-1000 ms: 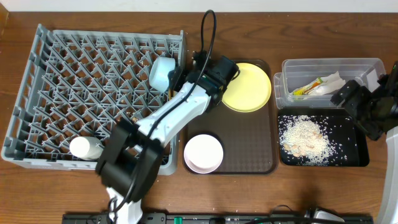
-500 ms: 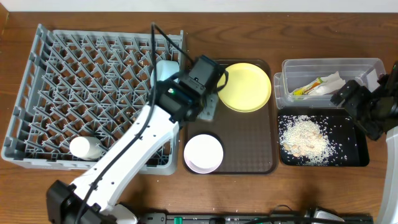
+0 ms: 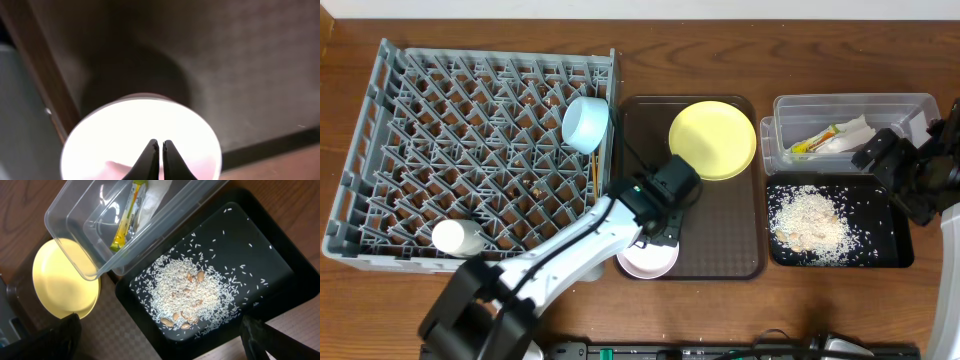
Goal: Sort waste into correct bins and load items into the dishwasher
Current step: 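Reach the left gripper to the white bowl and grasp its rim, then lift the white bowl with the left gripper and place it in the rack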
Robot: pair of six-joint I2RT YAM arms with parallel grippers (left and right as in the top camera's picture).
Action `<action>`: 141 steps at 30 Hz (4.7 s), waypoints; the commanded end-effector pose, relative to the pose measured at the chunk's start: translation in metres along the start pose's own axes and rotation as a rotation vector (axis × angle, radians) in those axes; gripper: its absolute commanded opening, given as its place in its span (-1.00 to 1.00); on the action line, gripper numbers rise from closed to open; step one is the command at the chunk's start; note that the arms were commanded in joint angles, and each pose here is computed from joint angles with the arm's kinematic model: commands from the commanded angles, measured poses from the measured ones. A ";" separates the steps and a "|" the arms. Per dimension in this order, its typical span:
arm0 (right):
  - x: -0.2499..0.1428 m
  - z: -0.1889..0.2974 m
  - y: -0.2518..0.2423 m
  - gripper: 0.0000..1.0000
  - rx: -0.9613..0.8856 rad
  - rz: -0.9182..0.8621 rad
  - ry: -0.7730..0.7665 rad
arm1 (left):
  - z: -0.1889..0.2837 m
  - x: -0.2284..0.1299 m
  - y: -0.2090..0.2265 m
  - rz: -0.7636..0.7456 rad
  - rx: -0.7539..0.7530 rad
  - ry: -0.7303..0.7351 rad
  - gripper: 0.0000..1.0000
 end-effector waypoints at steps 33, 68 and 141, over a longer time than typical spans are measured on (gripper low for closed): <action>0.000 0.000 -0.001 0.99 -0.001 -0.012 -0.001 | -0.001 0.027 -0.003 -0.109 0.026 0.031 0.15; 0.000 0.000 -0.001 0.98 -0.001 -0.012 -0.001 | -0.050 0.015 -0.012 -0.218 -0.062 0.090 -0.54; 0.000 0.000 -0.001 0.98 -0.001 -0.012 -0.001 | 0.060 0.060 0.127 0.155 1.015 -0.249 -0.85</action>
Point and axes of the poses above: each gripper's point midway between its finger pads, its own z axis back along the fingers, its own y axis along the line the jaws close on, x = y × z, the point moved 8 cm from there along z, back along the fingers, and after that the axes turned 11 degrees about z, right-handed, at the moved point
